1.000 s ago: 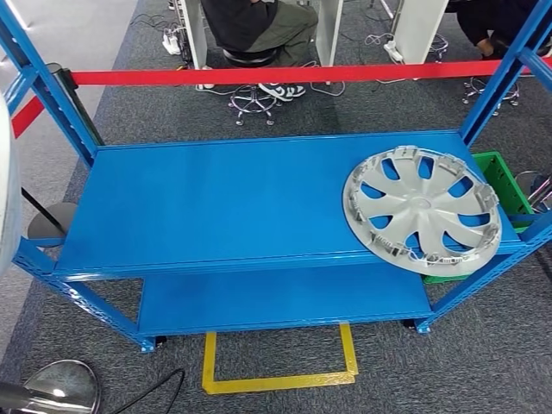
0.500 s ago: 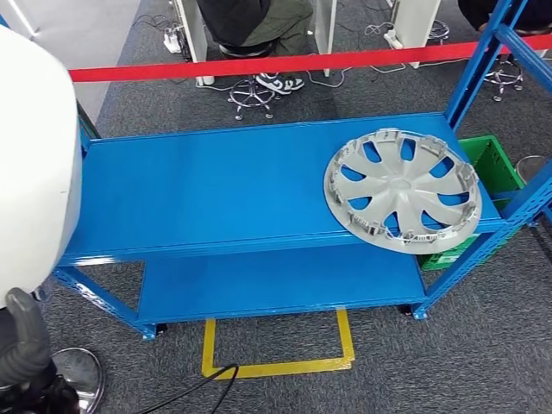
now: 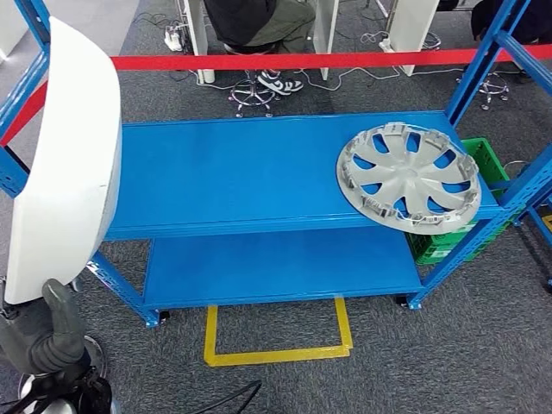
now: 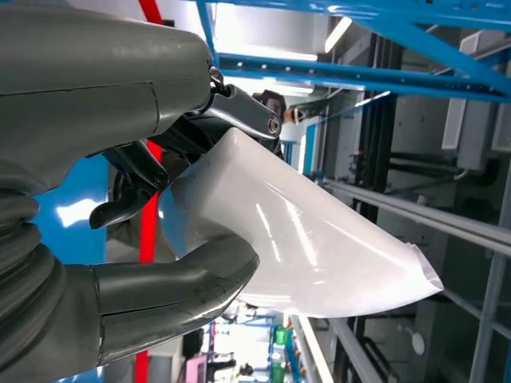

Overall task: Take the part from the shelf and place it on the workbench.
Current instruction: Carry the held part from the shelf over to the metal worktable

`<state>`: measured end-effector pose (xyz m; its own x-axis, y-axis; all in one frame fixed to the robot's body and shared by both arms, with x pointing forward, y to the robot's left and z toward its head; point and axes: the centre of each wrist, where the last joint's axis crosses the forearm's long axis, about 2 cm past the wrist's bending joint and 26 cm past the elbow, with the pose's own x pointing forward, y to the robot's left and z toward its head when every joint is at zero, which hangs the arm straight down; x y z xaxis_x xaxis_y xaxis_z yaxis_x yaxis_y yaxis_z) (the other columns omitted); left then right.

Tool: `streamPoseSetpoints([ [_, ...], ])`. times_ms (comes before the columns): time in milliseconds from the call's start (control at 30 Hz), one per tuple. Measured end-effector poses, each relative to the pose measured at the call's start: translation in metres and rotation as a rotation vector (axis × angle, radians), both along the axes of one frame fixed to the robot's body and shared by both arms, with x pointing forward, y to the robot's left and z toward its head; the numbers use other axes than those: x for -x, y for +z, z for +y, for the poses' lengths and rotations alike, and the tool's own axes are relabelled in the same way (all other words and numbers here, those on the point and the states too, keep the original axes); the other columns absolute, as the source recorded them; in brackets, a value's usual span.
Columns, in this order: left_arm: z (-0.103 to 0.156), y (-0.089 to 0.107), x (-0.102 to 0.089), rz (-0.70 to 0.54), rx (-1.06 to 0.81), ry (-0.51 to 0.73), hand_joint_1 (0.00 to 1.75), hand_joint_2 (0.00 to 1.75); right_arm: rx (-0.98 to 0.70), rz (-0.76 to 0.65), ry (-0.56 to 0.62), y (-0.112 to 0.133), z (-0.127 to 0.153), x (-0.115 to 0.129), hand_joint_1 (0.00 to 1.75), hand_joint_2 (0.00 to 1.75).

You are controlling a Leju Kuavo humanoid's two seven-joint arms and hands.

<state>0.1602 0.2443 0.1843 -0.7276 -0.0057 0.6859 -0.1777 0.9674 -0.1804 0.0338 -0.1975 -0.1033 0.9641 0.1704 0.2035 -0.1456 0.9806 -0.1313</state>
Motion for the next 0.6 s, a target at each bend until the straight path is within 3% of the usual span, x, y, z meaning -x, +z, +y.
streamPoseSetpoints([
  [600,-0.0008,-0.0027,0.0008,0.007,-0.013,-0.026,1.75,1.75,-0.017,0.005,-0.003,0.0003,0.0017,-0.0009,0.00,0.00],
])
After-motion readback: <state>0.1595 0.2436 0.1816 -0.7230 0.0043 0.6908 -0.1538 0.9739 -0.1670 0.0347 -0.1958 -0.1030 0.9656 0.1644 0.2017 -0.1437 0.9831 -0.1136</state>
